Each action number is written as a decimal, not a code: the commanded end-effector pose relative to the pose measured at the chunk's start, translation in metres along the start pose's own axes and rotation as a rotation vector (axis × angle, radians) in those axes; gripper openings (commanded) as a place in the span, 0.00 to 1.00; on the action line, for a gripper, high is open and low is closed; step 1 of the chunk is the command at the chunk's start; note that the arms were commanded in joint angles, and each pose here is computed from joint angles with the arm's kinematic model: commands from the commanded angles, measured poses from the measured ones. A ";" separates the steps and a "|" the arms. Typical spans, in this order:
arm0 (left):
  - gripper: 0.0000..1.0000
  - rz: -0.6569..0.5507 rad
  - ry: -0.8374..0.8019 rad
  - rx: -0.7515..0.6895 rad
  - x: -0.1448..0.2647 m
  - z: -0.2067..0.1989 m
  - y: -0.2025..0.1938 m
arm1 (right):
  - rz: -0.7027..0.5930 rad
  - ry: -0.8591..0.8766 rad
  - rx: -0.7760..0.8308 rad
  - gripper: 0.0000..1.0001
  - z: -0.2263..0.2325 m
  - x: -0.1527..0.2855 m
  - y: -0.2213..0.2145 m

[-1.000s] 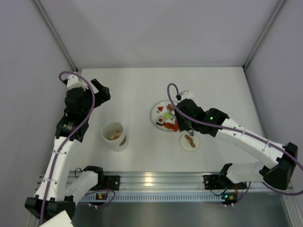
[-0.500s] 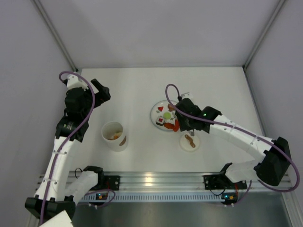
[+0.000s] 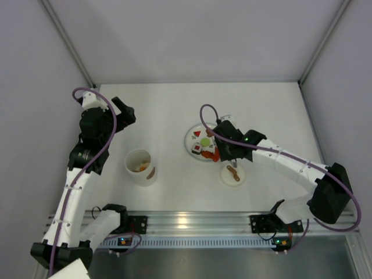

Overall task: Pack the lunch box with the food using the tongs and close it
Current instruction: Pick up the fake food from the plate, then place the fake food in the packing box, then pick up the fake food from the plate.

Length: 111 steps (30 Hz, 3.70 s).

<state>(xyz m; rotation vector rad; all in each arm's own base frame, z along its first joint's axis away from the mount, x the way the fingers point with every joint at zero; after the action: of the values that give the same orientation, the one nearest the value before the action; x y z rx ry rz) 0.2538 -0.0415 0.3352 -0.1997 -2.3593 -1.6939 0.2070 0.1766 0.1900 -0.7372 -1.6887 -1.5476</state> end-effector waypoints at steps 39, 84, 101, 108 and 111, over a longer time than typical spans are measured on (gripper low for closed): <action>0.99 -0.010 -0.002 -0.004 -0.003 0.002 0.000 | -0.200 0.220 -0.014 0.28 0.021 0.074 0.063; 0.99 -0.009 0.004 -0.004 -0.002 0.002 -0.001 | -0.206 0.675 0.345 0.47 0.205 0.177 0.018; 0.99 -0.014 0.002 -0.003 -0.001 0.002 0.001 | -0.277 0.328 0.064 0.47 0.062 0.134 0.041; 0.99 -0.010 -0.002 -0.002 -0.002 0.002 0.000 | -0.176 0.292 0.056 0.47 0.056 0.085 0.015; 0.99 -0.006 0.001 -0.005 -0.003 0.002 -0.001 | -0.147 0.285 0.077 0.48 0.063 0.073 0.013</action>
<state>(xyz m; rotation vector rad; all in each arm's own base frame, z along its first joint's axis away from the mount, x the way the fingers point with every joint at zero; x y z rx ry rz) 0.2550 -0.0412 0.3312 -0.2072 -2.3465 -1.6938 0.1584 0.2224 0.2517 -0.3918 -1.6498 -1.5383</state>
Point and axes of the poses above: each gripper's point midway between its finger pads, its own x axis back along the fingers, its own z axis along the line the jaws close on, y = z × x, the point moved 7 cm from there along x, back along the fingers, and after that the axes turned 8 degrees about -x, right-handed, at the moved point
